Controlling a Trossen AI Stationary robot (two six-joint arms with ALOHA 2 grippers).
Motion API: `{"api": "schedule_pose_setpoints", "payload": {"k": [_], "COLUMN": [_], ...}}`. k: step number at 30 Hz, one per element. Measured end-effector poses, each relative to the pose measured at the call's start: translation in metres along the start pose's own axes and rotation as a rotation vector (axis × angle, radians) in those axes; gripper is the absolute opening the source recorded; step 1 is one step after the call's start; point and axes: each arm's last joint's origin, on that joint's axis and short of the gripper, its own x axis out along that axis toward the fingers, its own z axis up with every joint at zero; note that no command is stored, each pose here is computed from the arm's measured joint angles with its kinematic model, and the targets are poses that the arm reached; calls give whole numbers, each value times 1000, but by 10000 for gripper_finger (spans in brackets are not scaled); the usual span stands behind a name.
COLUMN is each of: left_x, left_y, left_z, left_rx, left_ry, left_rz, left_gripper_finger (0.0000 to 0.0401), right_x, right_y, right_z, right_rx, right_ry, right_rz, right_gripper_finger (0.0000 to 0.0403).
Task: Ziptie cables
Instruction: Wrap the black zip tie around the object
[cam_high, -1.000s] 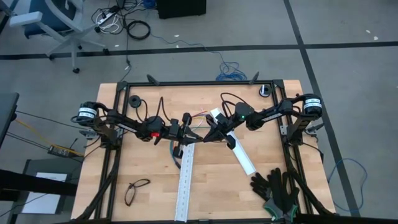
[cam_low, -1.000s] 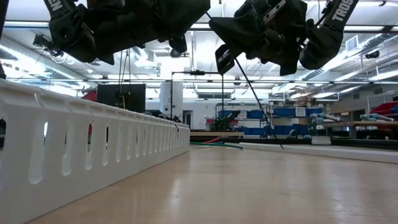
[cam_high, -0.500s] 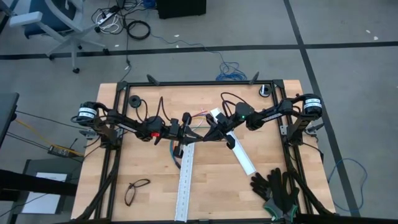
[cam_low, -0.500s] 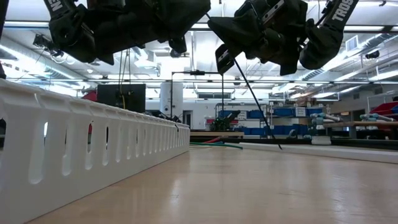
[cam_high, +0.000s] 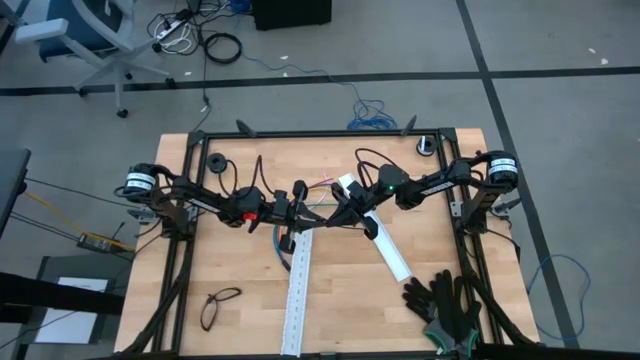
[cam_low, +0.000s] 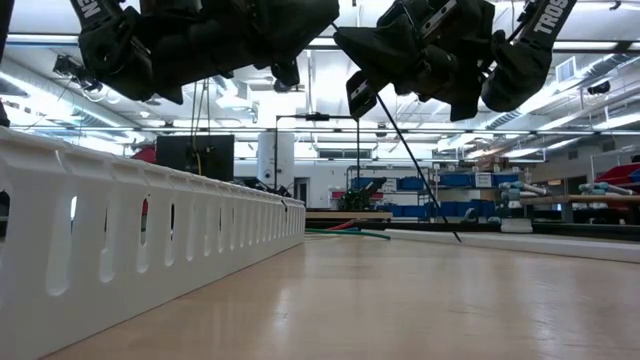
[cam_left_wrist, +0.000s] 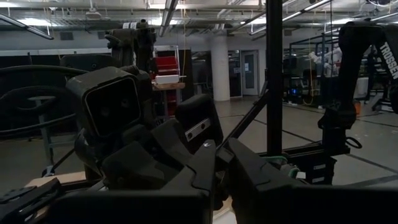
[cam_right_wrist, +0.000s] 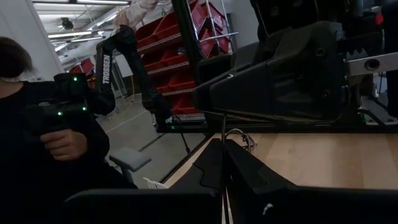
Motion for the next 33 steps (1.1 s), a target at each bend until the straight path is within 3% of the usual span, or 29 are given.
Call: {"api": "schedule_pose_setpoints", "payload": {"k": [33], "left_x": [0], "left_y": [1], "left_z": [-4], "left_rx": [-8], "left_ry": [44], "left_rz": [33], "left_gripper_finger": [46], "right_x": [0], "right_y": [0], "right_z": [2], "right_rx": [-31], "right_ry": [-18], "right_rz": [-7], "right_gripper_finger": [0]}}
